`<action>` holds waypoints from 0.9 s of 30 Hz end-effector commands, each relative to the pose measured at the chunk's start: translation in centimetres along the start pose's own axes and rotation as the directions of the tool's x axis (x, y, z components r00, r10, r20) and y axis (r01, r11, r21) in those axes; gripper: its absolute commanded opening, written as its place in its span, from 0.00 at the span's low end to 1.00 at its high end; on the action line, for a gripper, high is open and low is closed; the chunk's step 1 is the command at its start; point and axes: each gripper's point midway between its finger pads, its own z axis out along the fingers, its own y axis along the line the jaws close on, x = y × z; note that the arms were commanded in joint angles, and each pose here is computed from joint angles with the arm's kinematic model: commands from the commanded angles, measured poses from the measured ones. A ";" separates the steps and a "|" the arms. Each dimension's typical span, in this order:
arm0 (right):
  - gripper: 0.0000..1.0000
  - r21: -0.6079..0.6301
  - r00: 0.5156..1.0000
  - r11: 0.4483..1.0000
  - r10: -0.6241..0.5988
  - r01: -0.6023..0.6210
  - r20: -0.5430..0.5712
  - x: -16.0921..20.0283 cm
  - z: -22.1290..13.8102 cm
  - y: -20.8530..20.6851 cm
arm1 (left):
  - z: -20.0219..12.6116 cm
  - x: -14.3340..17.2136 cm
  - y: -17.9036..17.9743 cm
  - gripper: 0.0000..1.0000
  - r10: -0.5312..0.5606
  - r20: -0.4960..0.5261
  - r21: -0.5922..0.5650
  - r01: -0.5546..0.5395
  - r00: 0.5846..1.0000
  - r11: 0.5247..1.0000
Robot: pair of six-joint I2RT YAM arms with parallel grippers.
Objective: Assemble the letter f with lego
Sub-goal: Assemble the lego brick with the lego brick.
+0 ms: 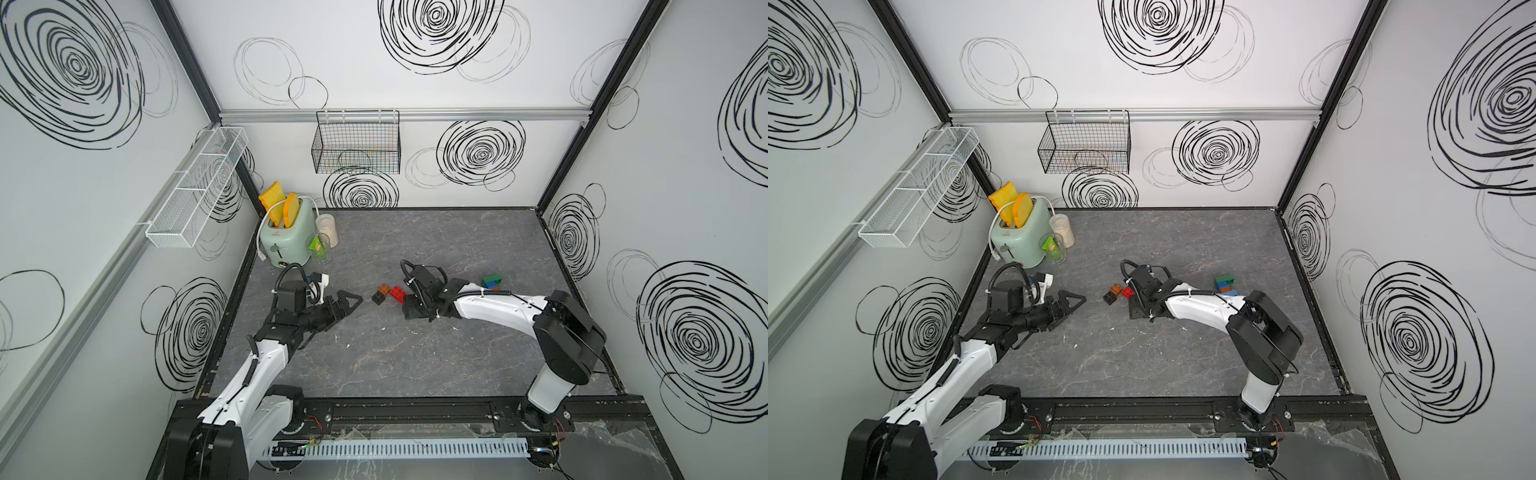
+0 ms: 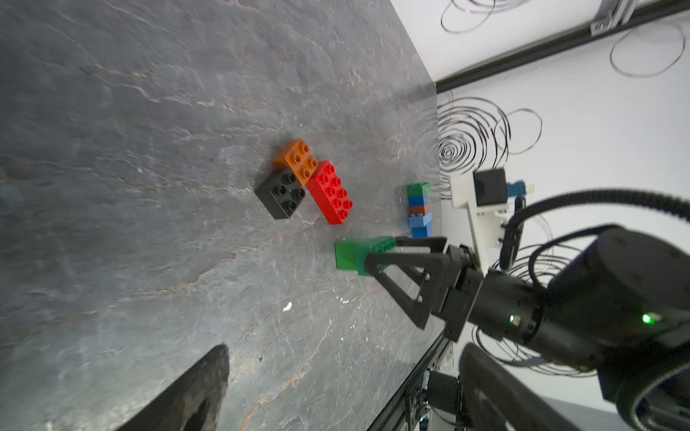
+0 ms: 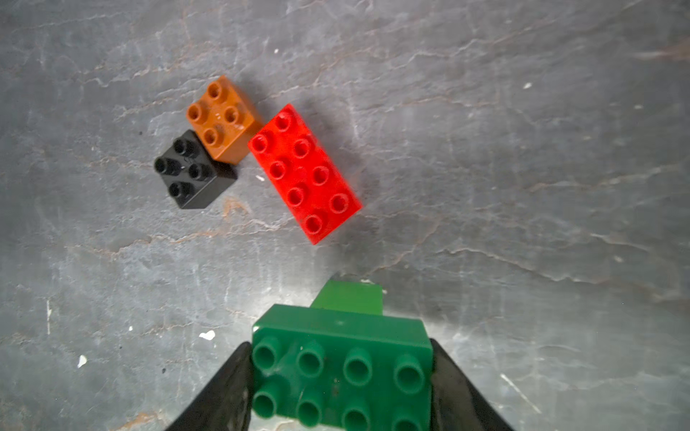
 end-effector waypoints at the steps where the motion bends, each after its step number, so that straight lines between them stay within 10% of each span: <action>1: 0.53 0.174 0.985 0.984 -0.016 0.046 -0.171 4.6 1.3 -6.1 | 0.7 0.1 -2.2 0.98 0.098 -0.024 0.016 -0.097 0.995 0.995; 27: 0.64 0.121 0.988 0.991 -0.038 0.057 -0.151 2.6 0.4 -5.2 | 3.0 0.3 -2.5 0.98 0.126 -0.109 -0.003 -0.127 0.986 0.992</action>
